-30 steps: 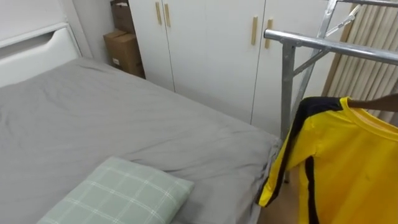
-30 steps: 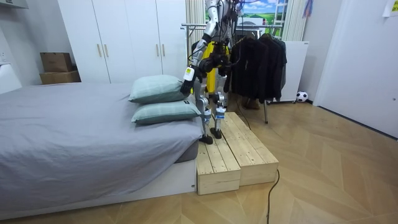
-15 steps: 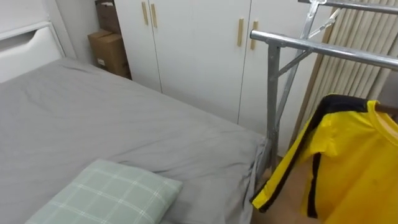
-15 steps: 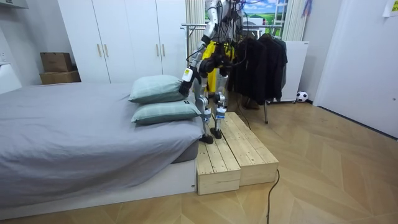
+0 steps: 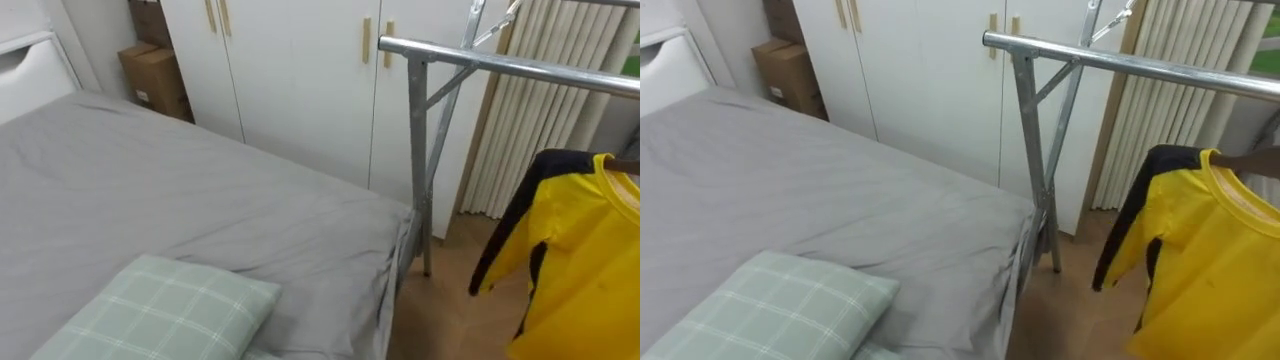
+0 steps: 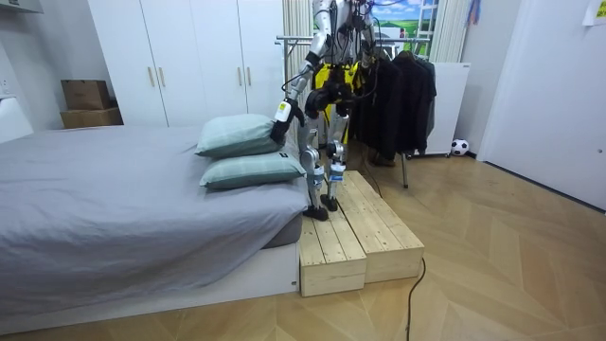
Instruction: Hang clothes
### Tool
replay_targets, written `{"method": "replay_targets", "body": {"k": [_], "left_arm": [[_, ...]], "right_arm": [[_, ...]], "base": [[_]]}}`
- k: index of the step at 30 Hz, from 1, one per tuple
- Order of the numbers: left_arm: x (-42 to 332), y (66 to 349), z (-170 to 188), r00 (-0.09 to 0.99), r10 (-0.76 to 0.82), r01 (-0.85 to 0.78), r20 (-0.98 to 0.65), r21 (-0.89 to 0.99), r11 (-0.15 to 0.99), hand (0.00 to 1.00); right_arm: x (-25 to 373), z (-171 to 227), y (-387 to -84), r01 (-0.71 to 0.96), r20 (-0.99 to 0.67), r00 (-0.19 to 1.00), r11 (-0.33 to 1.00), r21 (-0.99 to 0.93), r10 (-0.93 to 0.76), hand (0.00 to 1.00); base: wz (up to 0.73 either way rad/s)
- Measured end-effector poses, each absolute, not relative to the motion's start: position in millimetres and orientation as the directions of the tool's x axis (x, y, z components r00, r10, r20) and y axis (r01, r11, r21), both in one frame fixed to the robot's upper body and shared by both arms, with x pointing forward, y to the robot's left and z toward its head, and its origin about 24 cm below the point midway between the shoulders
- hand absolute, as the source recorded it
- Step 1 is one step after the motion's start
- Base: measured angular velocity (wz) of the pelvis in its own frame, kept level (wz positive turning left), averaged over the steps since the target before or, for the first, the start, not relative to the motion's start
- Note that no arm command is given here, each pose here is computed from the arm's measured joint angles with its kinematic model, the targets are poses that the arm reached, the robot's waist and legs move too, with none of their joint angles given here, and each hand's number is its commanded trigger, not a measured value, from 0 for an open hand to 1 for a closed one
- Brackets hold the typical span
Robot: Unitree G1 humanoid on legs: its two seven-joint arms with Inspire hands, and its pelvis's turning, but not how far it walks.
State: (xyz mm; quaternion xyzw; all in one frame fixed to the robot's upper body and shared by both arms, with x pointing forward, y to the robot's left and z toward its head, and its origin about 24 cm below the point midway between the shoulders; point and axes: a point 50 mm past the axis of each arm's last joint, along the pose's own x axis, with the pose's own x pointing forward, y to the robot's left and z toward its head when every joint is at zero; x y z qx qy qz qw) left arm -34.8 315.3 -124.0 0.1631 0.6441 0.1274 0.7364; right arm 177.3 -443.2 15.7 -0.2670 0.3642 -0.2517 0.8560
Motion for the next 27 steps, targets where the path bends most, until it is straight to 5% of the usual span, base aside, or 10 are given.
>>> {"method": "replay_targets", "body": {"k": [27], "left_arm": [[-39.4,302.9,-131.3,0.123,0.388,-0.005,-0.913,0.390,0.921,0.00]], "right_arm": [[115.0,-65.2,-388.1,0.394,-0.613,0.534,0.813,-0.428,-0.582,0.00]], "base": [[-0.06]]}}
